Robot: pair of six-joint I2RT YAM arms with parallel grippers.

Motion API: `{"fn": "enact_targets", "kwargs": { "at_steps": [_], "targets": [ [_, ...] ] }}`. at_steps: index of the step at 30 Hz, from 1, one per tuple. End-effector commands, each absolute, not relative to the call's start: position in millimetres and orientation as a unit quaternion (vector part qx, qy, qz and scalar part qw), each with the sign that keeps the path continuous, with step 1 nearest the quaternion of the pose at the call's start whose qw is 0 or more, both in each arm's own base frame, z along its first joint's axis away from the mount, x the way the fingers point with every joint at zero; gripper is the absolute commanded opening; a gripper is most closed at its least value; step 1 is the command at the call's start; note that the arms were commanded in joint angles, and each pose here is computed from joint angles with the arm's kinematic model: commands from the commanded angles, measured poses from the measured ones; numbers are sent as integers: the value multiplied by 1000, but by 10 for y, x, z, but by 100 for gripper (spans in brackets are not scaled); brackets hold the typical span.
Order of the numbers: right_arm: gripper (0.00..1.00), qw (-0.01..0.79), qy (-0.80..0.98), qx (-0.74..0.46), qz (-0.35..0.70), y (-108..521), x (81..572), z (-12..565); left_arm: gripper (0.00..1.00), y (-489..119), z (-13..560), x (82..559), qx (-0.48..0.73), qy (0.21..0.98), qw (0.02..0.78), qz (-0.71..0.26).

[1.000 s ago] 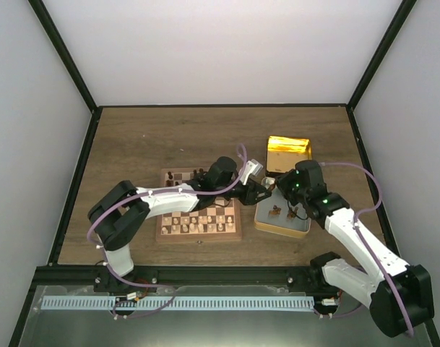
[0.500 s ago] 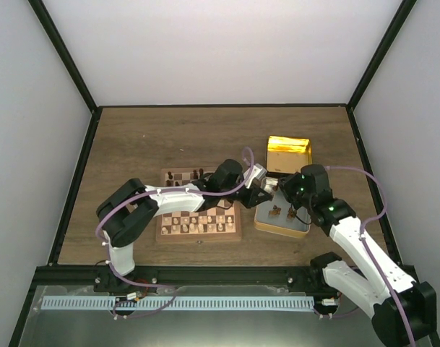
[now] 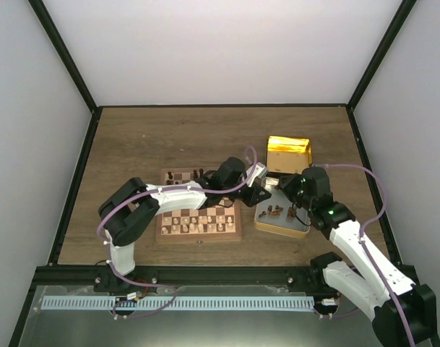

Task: Set up the chess pieces on the board
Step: Place the chess piece on the chessboard.

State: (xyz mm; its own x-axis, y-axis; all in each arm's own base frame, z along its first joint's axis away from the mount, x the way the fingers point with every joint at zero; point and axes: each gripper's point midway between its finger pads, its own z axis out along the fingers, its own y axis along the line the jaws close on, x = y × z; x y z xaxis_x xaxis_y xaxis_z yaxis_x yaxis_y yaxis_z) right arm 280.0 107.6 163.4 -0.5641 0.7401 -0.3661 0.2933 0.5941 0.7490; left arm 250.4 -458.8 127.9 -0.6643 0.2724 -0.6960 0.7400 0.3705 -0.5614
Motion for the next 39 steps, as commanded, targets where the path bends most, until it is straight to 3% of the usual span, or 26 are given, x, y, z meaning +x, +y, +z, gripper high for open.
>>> {"fn": "enact_targets", "kwargs": {
  "at_steps": [1,10,15,21,39],
  "targets": [
    [7,408,816,252,324,1073,2903,1871,10,-4577,1258,2583,320,798,262,-438],
    [7,469,770,74,425,1557,2912,2269,22,-4103,1708,2825,237,798,300,-466],
    [7,474,738,29,480,1802,3016,2477,40,-3711,2158,2891,185,761,345,-517],
    [7,432,720,7,543,2205,3069,2595,57,-3453,2257,2878,155,743,358,-543],
    [7,368,707,-40,603,2848,2989,2665,65,-3145,2331,2792,129,710,343,-601]
  ]
}}
